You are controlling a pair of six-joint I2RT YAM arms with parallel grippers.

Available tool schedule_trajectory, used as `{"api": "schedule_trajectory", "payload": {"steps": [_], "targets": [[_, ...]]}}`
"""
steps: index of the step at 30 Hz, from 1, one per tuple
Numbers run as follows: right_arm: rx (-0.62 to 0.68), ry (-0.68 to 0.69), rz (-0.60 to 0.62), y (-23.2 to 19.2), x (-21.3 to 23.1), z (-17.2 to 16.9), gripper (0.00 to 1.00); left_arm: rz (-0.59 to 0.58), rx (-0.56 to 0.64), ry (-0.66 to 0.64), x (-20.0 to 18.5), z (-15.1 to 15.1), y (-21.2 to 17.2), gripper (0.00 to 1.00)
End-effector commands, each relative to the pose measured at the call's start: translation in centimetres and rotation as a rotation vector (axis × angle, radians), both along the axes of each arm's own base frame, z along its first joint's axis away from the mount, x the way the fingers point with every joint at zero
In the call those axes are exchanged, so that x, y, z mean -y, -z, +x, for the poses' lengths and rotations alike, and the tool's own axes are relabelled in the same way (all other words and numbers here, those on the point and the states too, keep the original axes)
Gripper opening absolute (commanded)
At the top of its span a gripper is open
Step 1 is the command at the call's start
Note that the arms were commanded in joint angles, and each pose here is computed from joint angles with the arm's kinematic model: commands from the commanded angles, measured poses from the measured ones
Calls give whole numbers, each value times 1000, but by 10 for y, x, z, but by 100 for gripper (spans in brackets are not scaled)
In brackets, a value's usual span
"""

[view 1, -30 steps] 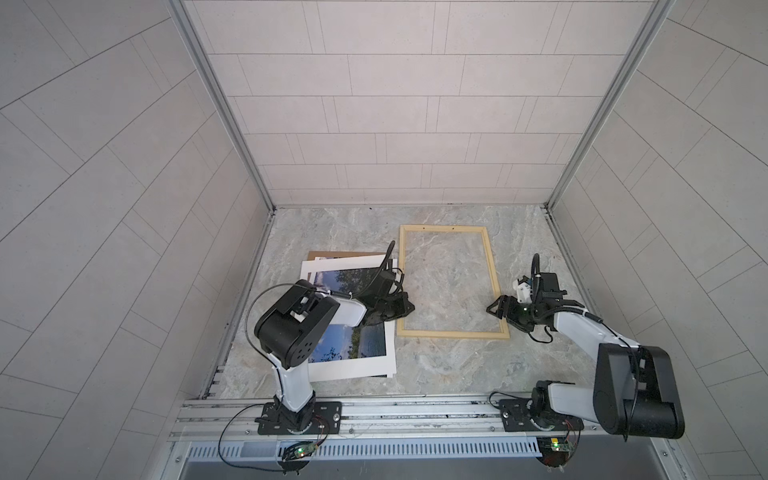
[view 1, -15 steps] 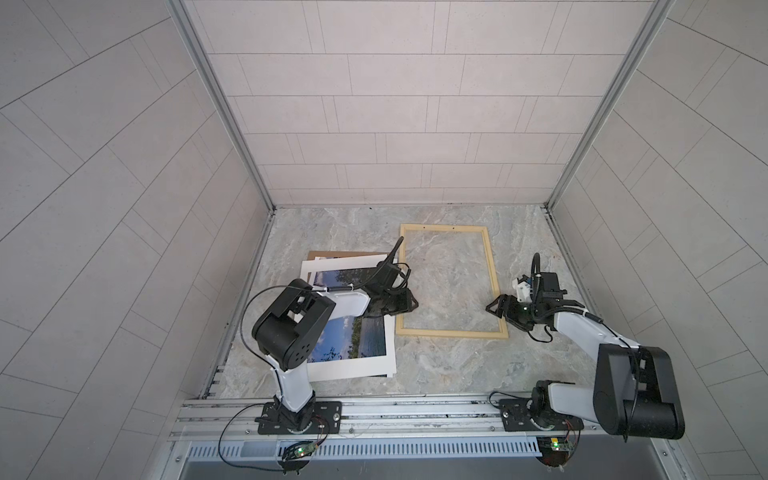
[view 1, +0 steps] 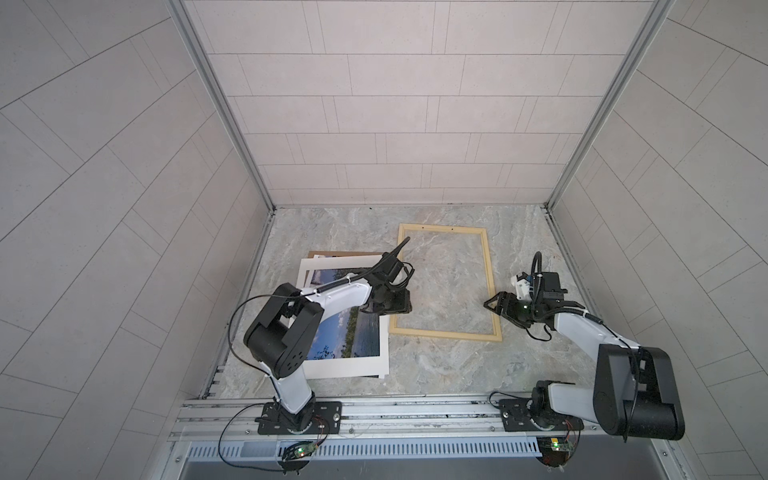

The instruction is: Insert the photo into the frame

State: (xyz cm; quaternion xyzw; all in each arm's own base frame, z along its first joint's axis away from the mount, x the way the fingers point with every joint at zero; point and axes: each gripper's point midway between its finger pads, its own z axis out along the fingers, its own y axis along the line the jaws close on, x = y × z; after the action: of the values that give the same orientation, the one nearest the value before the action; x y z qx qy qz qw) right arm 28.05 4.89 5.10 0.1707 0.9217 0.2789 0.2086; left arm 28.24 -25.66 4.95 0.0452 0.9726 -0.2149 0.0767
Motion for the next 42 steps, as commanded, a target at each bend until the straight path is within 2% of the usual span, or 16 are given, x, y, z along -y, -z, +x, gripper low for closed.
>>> {"api": "schedule_trajectory", "payload": {"steps": [1, 5, 7, 10, 14, 17, 23, 31, 38, 42], "targets": [[12, 1, 0, -1, 0, -1, 74, 125, -14, 11, -23, -7, -15, 60], [31, 13, -19, -7, 4, 0, 75, 122, 25, -15, -26, -1, -31, 62], [45, 20, -38, -10, 7, 1, 75, 157, 53, -42, -35, 9, -34, 63], [56, 19, -49, -12, 8, 2, 76, 129, 32, -62, -38, 22, -23, 63], [37, 9, -60, -10, 9, -1, 76, 61, -2, -21, -25, 29, -4, 62], [24, 6, -65, -7, 9, -3, 76, 59, -10, -3, -21, 31, 6, 62], [7, 54, -48, -7, 18, -7, 76, 6, -52, 13, -8, 27, 23, 58], [13, 99, -33, -9, 25, -13, 75, -58, -82, 30, 14, 7, 22, 50], [-10, 103, -27, -4, 24, -24, 75, -82, -68, 48, 30, -3, 12, 49], [-30, 101, 13, -1, 18, -35, 71, -90, -80, 51, 37, -7, 17, 49]]}}
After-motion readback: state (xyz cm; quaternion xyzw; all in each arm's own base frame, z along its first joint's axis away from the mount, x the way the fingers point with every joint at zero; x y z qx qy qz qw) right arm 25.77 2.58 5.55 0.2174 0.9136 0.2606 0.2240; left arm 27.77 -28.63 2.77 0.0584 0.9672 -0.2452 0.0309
